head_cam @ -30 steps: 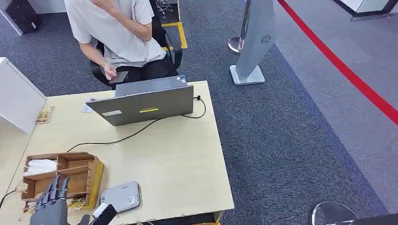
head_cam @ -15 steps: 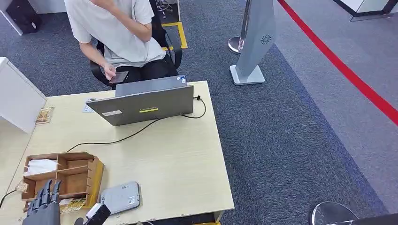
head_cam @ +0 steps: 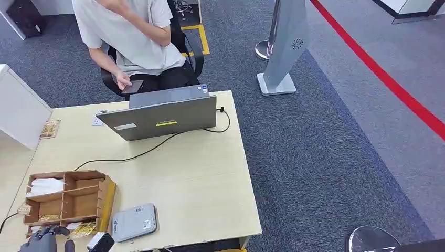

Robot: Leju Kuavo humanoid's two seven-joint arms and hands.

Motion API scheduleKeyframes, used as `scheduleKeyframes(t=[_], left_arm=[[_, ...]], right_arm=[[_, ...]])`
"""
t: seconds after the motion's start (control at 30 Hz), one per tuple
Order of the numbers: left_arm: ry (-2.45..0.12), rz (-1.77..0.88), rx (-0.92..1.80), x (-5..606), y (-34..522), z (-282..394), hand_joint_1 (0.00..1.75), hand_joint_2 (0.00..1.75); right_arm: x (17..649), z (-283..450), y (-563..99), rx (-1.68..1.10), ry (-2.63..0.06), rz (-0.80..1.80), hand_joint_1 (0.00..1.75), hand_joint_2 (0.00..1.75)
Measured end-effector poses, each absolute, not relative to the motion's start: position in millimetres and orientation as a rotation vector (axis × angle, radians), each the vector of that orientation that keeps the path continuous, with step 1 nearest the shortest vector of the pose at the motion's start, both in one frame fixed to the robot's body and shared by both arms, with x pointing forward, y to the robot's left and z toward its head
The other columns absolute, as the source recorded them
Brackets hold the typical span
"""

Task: Pass the card to the sensor for recognition and then transmit it.

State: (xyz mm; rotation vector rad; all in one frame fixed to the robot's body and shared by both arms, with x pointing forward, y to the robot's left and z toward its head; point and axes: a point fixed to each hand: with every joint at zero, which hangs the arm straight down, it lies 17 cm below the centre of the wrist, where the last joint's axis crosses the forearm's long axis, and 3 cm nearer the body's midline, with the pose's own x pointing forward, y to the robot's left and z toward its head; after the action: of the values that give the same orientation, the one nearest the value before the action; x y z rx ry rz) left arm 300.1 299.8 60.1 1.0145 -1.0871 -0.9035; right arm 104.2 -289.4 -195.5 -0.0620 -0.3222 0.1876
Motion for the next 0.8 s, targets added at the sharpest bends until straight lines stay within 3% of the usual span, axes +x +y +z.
scheduleKeyframes(t=[0.8], left_arm=[[-1.089,-0.896,1.003,297.4,298.6,58.2,1.75,1.75]], right_arm=[[103.9,-195.4,-287.4,-0.054,-0.319,0.177,0.0,1.75]])
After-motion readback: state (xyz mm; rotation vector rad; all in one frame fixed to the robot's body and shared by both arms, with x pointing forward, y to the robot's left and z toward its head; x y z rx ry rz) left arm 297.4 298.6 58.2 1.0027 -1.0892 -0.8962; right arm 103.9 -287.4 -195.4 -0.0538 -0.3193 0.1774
